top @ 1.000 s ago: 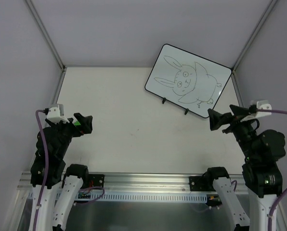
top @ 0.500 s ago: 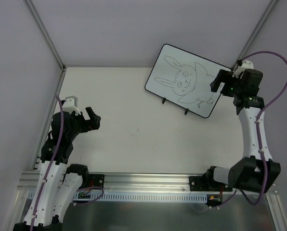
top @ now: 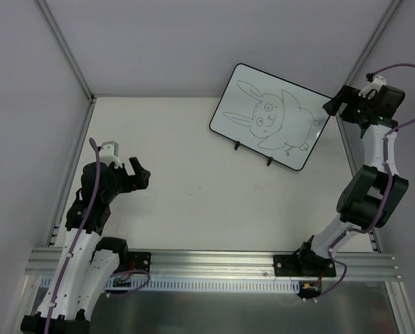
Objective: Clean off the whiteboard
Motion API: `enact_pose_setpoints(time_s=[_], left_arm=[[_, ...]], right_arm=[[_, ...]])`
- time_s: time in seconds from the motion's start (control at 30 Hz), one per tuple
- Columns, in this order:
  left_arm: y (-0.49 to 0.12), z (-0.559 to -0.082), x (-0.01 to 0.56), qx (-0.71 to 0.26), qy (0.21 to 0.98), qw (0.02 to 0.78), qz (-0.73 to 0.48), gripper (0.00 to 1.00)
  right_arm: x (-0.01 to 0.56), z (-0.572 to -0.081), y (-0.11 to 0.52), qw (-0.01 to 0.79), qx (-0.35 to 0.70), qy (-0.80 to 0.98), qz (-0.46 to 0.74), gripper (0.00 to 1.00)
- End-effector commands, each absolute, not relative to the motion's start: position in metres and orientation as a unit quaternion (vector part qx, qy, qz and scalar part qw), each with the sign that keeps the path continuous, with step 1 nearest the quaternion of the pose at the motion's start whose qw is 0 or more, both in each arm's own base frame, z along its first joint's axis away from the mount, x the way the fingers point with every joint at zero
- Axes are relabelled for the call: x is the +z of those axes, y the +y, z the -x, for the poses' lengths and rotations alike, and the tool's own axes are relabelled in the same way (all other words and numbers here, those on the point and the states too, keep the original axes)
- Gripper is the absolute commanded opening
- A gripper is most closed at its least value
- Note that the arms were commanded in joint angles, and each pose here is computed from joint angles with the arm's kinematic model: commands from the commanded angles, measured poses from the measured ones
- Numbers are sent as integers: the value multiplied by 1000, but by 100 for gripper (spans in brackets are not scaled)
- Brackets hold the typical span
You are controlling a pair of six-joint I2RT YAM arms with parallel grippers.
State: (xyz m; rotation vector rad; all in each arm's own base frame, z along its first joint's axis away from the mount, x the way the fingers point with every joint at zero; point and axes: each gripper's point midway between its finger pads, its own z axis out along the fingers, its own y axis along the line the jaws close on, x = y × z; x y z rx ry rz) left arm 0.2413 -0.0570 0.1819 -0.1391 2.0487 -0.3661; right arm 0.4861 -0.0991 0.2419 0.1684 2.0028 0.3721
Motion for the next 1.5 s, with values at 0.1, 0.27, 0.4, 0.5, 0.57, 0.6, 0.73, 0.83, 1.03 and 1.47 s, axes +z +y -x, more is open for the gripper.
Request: enact_pose_setpoints(time_s=[0.1,0.27,0.4,0.5,0.57,0.6,0.73,0.83,1.03,1.47], left_arm=[[-65,-247,190,-165,835,524,35,99],[-65,-248,187,-165,838,519,34,99],[-65,-250,182,-162,844,510,36,99],[-65,-251,180,-163,846,507,35,99],[-65,-252,179,-162,846,506,35,99],[-65,-252,178,-161,847,505,36,99],[-64,-253,176,-159,849,502,36,99],[-66,-254,173,-160,853,496,35,99],[-67,-255,172,-162,855,491,34,99],[-70,-250,182,-175,843,508,28,99]], right_arm=[[248,-503,-100,540,205,816,4,92],[235,-516,-84,521,283,805,31,83],[233,-524,-75,511,330,792,48,74],[230,-530,-75,512,327,793,52,74],[228,-532,-76,512,327,792,53,74],[224,-534,-78,509,330,793,51,73],[214,-539,-76,501,344,792,53,71],[210,-541,-76,498,351,791,53,67],[205,-537,-73,493,360,790,56,48],[195,-487,-46,479,390,784,58,0]])
